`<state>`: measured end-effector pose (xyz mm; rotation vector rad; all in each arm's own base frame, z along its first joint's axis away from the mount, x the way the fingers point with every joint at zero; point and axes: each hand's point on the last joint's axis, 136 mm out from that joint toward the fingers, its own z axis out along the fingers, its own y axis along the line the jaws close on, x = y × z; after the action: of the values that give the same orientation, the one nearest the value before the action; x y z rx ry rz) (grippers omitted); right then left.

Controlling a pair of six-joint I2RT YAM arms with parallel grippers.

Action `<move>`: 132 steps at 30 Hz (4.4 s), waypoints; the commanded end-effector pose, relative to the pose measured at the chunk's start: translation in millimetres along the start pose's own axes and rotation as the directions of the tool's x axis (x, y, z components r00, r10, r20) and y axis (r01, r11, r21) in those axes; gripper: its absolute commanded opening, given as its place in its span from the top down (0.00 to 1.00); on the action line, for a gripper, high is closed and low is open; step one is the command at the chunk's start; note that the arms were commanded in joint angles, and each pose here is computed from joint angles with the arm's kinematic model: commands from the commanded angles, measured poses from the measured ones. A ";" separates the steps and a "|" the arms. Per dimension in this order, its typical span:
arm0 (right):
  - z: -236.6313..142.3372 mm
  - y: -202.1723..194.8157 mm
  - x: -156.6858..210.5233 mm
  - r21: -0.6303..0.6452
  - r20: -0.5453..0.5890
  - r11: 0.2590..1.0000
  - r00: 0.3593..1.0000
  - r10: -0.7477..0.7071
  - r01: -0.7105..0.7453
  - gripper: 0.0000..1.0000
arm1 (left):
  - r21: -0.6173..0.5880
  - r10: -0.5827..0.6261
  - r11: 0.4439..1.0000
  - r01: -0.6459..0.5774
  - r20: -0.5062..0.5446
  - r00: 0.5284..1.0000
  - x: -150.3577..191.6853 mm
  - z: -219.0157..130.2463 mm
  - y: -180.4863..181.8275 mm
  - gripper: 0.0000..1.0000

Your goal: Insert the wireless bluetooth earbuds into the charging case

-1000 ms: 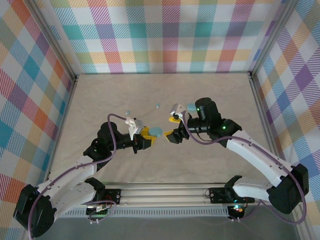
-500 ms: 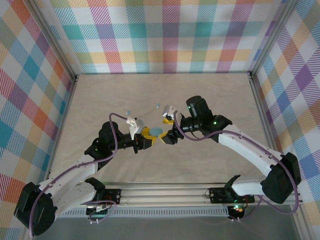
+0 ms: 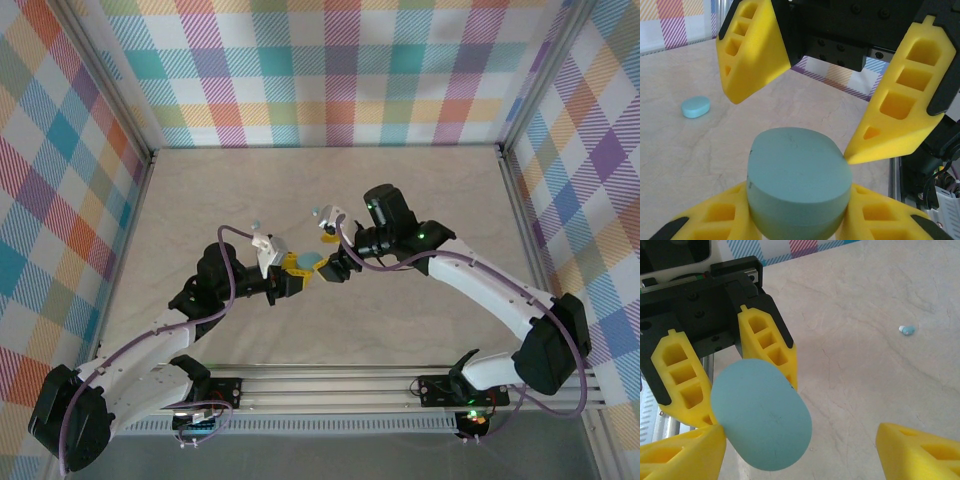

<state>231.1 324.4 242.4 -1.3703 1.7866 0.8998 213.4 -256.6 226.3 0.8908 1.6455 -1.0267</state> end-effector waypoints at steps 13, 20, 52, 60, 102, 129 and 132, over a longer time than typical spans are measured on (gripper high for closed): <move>5.1 -9.9 4.3 0.040 -0.027 0.998 0.998 -0.055 0.056 0.21 | 0.060 0.023 0.998 -0.025 0.034 0.999 -12.2 -5.1 -16.2 0.88; 2.0 -30.3 -6.6 0.106 -0.043 0.994 0.999 -0.017 0.022 0.21 | 0.065 0.022 0.998 -0.023 0.018 1.000 -7.8 -5.2 -16.9 0.89; -5.5 -51.7 -20.9 0.086 -0.019 0.995 0.998 0.054 -0.052 0.21 | 0.102 0.023 0.994 -0.024 0.003 1.000 -3.8 -4.9 -22.5 0.89; -3.4 -47.6 -19.9 0.057 -0.018 0.994 0.996 0.090 -0.089 0.22 | 0.056 -0.006 0.998 0.005 0.022 1.000 -4.8 -5.3 -15.0 0.90; 33.6 -194.3 29.1 0.505 0.049 0.562 0.672 0.739 -0.655 0.45 | -0.142 -0.045 0.989 0.046 0.009 0.999 -4.3 -23.2 10.5 0.88; 154.6 -282.5 97.3 0.716 0.005 0.430 0.620 0.785 -0.550 0.58 | -0.154 -0.046 0.987 0.047 0.012 0.999 -0.7 -30.0 8.1 0.87; 160.1 -282.5 102.6 0.716 0.000 0.430 0.616 0.788 -0.550 0.58 | -0.154 -0.044 0.987 0.046 0.014 0.999 -0.5 -31.3 7.3 0.87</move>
<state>501.6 348.7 44.7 -0.2909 2.6882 0.2695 212.0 -228.0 230.8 0.7447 1.7294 -0.9235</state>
